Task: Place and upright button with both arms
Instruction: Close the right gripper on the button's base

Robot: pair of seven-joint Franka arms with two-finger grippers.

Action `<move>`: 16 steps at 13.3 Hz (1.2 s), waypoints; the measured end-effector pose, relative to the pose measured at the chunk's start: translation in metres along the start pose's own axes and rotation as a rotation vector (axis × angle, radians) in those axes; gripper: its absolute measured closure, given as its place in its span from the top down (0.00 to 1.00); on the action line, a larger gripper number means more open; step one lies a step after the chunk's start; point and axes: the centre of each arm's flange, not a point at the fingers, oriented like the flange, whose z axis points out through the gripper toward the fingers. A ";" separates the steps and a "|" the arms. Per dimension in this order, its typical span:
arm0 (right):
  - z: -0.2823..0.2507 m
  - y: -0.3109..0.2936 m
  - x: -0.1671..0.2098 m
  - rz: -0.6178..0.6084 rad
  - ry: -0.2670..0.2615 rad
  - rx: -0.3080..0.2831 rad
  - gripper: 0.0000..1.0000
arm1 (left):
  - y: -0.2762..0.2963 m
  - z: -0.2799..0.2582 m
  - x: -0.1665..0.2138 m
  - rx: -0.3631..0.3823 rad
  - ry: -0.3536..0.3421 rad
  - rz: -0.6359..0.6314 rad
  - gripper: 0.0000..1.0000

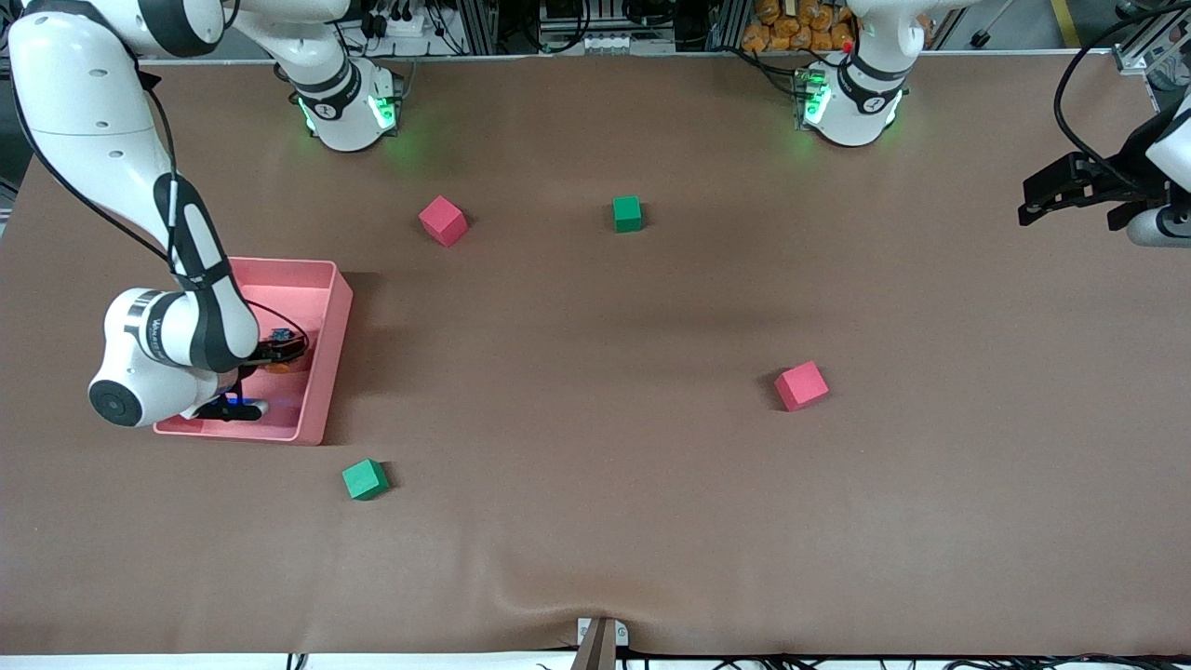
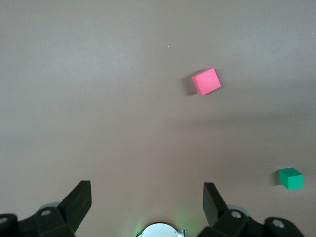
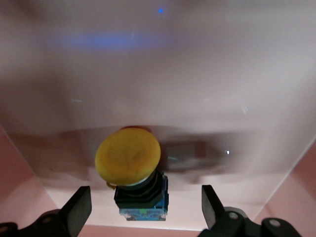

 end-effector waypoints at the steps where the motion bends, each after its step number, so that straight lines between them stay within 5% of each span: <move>1: 0.000 0.000 0.000 -0.002 0.003 -0.001 0.86 | 0.000 0.000 0.000 0.000 0.000 0.000 1.00; 3: 0.002 0.000 0.001 -0.019 0.006 -0.001 0.81 | 0.000 0.000 0.000 0.000 0.000 0.000 1.00; 7: 0.003 0.002 0.001 -0.027 0.007 -0.003 0.41 | 0.000 0.000 0.000 0.000 0.000 0.000 1.00; 16: 0.000 0.003 0.001 -0.027 0.011 -0.003 0.41 | 0.000 0.000 0.000 0.000 0.000 -0.001 1.00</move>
